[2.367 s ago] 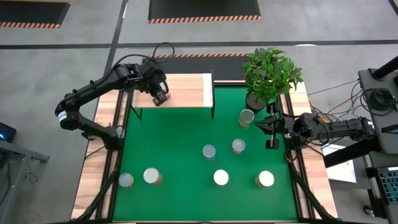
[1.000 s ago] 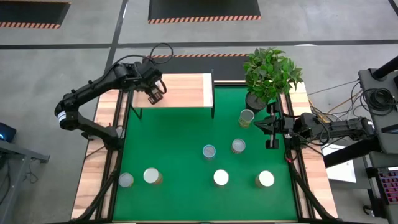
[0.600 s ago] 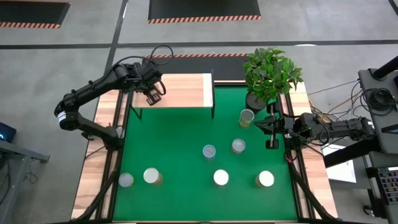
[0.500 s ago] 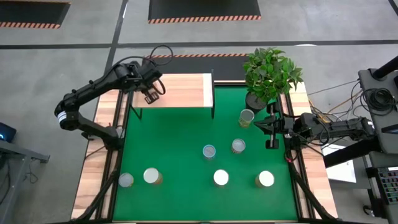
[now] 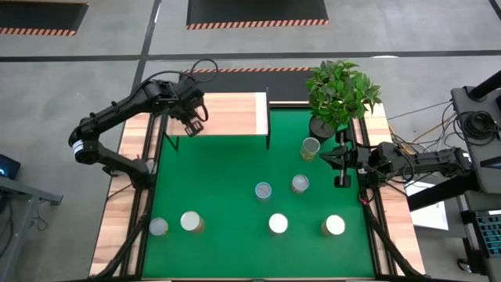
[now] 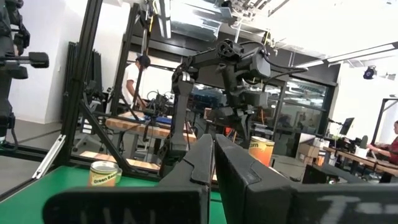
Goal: Pick and place cans onto a shelf
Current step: Put the center left orange can on the shelf, then put the center orange can on the shelf aligned with the other orange can
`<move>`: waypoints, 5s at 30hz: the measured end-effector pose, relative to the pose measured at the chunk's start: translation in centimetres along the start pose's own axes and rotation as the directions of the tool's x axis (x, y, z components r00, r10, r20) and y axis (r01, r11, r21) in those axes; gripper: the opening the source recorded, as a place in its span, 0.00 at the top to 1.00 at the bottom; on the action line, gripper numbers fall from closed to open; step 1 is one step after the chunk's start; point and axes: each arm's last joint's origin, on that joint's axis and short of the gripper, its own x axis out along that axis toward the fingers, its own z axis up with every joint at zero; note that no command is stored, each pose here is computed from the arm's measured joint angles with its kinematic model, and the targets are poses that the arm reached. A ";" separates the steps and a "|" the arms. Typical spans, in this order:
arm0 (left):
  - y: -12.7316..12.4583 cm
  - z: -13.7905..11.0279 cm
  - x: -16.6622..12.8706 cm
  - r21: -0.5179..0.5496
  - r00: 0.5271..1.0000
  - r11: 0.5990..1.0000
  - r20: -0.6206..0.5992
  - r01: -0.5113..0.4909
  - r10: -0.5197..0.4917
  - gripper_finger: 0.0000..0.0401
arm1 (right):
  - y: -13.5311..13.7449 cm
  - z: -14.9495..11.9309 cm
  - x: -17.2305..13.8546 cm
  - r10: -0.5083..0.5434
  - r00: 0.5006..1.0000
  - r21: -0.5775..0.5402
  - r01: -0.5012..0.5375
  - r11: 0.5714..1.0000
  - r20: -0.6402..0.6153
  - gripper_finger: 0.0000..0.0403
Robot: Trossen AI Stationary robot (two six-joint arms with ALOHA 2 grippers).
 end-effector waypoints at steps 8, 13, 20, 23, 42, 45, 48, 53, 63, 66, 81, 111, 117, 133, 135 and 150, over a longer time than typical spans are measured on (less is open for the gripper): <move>0.6 0.0 0.2 -0.021 0.982 0.982 -0.008 -0.190 0.189 1.00 | 0.0 0.0 0.0 0.001 1.000 0.000 -0.001 1.000 -0.002 0.98; 0.8 -0.1 0.2 -0.027 0.981 0.981 -0.012 -0.194 0.194 1.00 | 0.0 0.0 0.0 0.000 1.000 0.000 0.000 1.000 -0.002 0.98; 0.4 0.2 0.3 -0.037 0.997 0.997 0.020 -0.067 0.068 1.00 | 0.0 0.0 0.0 0.000 1.000 -0.001 0.000 1.000 -0.002 0.98; 0.0 0.2 0.9 -0.027 1.000 1.000 0.023 -0.013 0.013 1.00 | 0.0 0.0 0.0 0.000 1.000 -0.007 0.000 1.000 -0.003 0.98; 1.3 -0.6 2.8 -0.009 0.933 0.934 -0.062 -0.356 0.355 1.00 | 0.0 -0.1 0.0 0.002 1.000 -0.008 -0.002 1.000 -0.011 0.98; 1.5 -0.7 2.9 -0.016 0.931 0.933 -0.069 -0.360 0.358 1.00 | 0.0 -0.1 0.0 0.001 1.000 -0.008 -0.002 1.000 -0.010 0.98; 1.8 -0.7 3.0 -0.024 0.930 0.931 -0.075 -0.363 0.361 1.00 | 0.0 -0.1 0.0 0.002 1.000 -0.008 -0.002 1.000 -0.011 0.98; 2.1 -0.6 3.1 -0.041 0.928 0.929 -0.071 -0.368 0.365 1.00 | 0.0 -0.1 0.0 0.001 1.000 -0.008 -0.001 1.000 -0.010 0.98; 2.6 -0.3 3.2 -0.079 0.926 0.923 -0.044 -0.376 0.374 1.00 | 0.0 -0.1 0.0 0.002 1.000 -0.008 -0.002 1.000 -0.009 0.98; 2.9 -0.3 3.3 -0.089 0.924 0.920 -0.050 -0.381 0.378 1.00 | 0.0 -0.1 0.0 0.002 1.000 -0.008 -0.002 1.000 -0.009 0.98; 2.9 -0.1 3.0 -0.107 0.924 0.919 -0.014 -0.380 0.381 1.00 | 0.0 -0.1 0.0 0.002 1.000 -0.016 -0.002 1.000 -0.010 0.98; -21.5 -18.6 -12.1 0.169 0.416 0.983 0.891 0.071 -0.184 1.00 | 3.9 4.1 5.5 0.252 0.967 0.042 -0.251 0.967 -0.035 0.98; -22.0 -19.2 -12.2 0.161 0.397 0.986 0.903 0.046 -0.166 1.00 | 6.1 5.4 8.2 0.237 0.931 0.072 -0.226 0.971 -0.276 0.98; -22.7 -19.4 -11.8 0.151 0.387 0.988 0.913 -0.028 -0.129 1.00 | 12.0 7.9 12.5 0.310 0.480 0.293 -0.111 0.950 -0.821 0.98; -22.7 -19.3 -11.8 0.148 0.384 0.988 0.915 -0.037 -0.123 1.00 | 13.4 8.1 12.9 0.320 0.455 0.300 -0.118 0.947 -0.831 0.98; -22.6 -19.3 -11.9 0.153 0.378 0.984 0.920 -0.091 -0.108 1.00 | 17.9 3.9 14.9 0.273 0.316 0.278 -0.031 0.960 -0.909 0.93</move>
